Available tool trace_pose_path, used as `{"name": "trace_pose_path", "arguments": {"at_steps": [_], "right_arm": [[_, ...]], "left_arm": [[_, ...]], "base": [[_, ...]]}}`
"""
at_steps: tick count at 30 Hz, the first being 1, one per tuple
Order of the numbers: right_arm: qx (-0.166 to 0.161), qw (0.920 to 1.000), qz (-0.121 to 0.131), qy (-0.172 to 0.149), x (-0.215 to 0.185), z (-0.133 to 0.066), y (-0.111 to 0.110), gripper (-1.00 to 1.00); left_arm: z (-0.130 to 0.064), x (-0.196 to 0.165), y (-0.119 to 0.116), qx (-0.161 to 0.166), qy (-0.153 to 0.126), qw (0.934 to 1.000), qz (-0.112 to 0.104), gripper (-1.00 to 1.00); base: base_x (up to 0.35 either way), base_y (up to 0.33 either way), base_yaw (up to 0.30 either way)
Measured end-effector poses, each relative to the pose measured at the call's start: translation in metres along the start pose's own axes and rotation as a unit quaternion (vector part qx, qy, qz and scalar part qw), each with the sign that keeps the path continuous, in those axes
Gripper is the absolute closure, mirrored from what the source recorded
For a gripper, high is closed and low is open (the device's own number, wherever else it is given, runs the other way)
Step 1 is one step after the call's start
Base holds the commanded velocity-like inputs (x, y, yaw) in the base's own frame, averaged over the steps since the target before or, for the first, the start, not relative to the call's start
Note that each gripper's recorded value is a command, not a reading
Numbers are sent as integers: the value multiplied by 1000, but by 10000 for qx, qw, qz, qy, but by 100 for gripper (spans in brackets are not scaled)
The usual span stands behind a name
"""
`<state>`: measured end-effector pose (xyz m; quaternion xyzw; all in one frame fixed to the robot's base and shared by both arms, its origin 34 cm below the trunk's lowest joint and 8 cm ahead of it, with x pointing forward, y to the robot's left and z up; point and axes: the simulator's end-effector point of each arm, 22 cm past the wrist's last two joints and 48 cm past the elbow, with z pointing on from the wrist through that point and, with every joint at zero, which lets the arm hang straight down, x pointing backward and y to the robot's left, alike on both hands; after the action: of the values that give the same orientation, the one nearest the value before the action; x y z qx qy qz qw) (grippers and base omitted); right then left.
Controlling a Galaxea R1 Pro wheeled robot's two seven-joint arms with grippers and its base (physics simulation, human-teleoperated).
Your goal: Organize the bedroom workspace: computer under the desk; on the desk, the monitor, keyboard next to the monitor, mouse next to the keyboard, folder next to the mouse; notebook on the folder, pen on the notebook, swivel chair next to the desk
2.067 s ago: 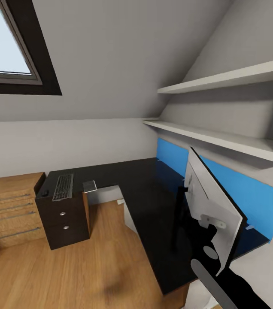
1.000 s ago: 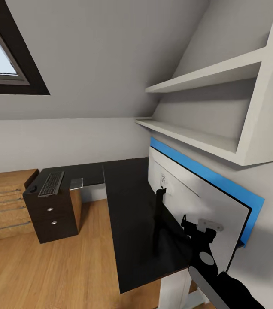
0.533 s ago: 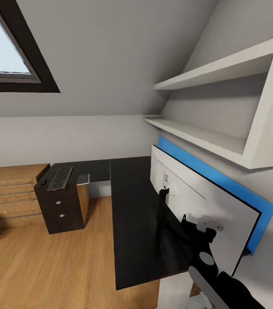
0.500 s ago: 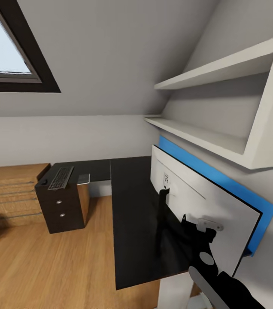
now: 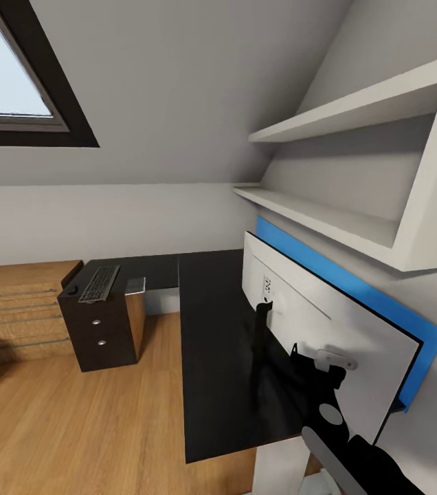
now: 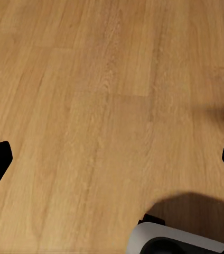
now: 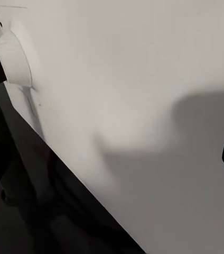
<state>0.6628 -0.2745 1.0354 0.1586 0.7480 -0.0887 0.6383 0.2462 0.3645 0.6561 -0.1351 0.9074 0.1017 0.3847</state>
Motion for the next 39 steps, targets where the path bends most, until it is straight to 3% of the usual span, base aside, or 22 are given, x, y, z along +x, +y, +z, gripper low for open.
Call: {"name": "trace_pose_path", "arguments": {"at_steps": [14,16,22,27,32,36,39], "right_arm": [[14,10000,-19,10,2,1,-1,-100],[-104,9999,-25,16,2,1,4,-100],[-232,9997,-80,63,8,2,8,-100],[-393,9986,-289,214,29,3,14,-100],[-902,9934,-452,548,70,-10,52,-100],[-1104,9902,-499,702,89,-19,77,-100],[-1297,9838,-904,847,130,-37,124,-100]], "left_arm": [[0,0,2,-15,-2,10000,-3,-100],[0,0,2,-15,-2,10000,-4,-100],[0,0,2,-17,-3,10000,-5,-100],[0,0,2,-15,-4,10000,-4,-100],[0,0,1,-13,-2,10000,-1,-100],[0,0,1,-5,2,10000,-1,-100],[0,1,-3,17,12,10000,-8,-100]], "base": [[63,-130,0],[2,-1,0],[-14,188,0],[-29,184,0],[-8,53,0],[-2,15,0],[0,2,0]]}}
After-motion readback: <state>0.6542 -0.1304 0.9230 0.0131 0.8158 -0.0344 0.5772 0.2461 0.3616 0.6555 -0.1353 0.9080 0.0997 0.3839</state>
